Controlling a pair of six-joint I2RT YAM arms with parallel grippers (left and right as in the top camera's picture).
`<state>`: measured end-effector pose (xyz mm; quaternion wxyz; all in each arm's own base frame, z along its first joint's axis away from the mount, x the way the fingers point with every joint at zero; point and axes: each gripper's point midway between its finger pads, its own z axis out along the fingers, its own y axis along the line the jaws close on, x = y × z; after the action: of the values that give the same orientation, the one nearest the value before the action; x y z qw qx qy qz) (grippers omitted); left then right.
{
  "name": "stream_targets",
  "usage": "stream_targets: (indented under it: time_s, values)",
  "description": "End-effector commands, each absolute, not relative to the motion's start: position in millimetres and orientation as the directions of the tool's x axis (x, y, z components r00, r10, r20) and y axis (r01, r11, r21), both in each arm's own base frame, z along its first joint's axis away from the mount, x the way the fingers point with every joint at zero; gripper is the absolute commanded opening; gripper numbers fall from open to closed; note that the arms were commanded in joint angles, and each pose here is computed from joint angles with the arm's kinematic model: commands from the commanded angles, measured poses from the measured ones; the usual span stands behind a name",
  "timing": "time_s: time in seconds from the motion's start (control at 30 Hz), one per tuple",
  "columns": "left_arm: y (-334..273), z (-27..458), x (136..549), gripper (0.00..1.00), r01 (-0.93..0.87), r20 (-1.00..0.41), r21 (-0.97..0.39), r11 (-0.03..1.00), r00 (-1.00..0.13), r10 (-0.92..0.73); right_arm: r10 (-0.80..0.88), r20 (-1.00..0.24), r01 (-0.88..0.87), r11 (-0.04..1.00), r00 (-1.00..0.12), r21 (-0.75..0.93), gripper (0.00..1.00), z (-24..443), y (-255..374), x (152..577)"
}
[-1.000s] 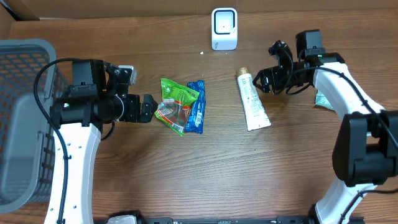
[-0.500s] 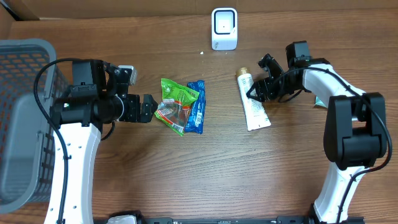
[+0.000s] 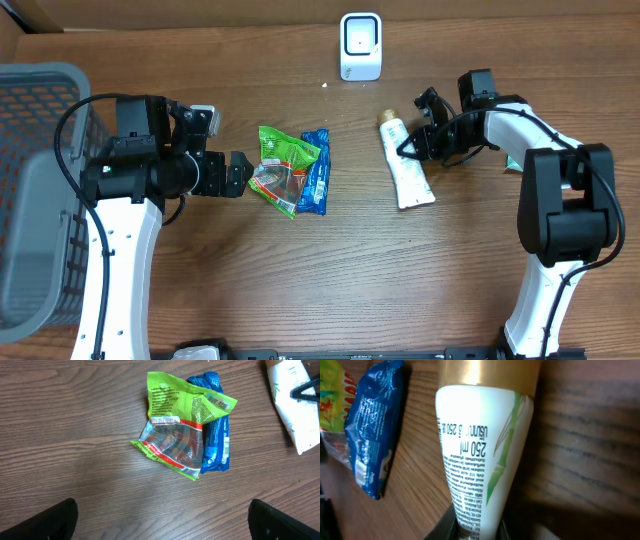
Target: Scan the item barcode
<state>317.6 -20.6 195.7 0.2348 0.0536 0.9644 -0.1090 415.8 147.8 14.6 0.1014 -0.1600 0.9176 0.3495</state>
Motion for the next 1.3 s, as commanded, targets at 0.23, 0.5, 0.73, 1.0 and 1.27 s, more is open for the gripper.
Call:
stream_targets:
  time_s: [0.23,0.5,0.73,1.0,1.27]
  values:
    - [-24,196,318,0.99,0.151,-0.465,-0.201,0.968,-0.884,0.042,-0.206,-0.231,-0.308,0.704,-0.951,0.64,0.04,60,155,416]
    - [-24,196,318,1.0,0.151,-0.465,-0.201,0.968,-0.884,0.042,-0.2,-0.419,-0.405,0.775,-0.886,0.485,0.04,156,154,438]
    - [-24,196,318,1.0,0.151,-0.465,-0.201,0.968,-0.884,0.042,-0.219,-0.622,-0.506,0.796,-0.752,0.332,0.04,240,177,431]
    - [-24,196,318,1.0,0.151,-0.464,-0.201,0.968,-0.885,0.042,-0.214,-0.726,-0.556,0.787,-0.653,0.267,0.04,281,196,428]
    - [-24,196,318,1.0,0.151,-0.465,-0.201,0.968,-0.884,0.042,-0.162,-0.732,-0.513,0.81,-0.661,0.283,0.04,284,196,435]
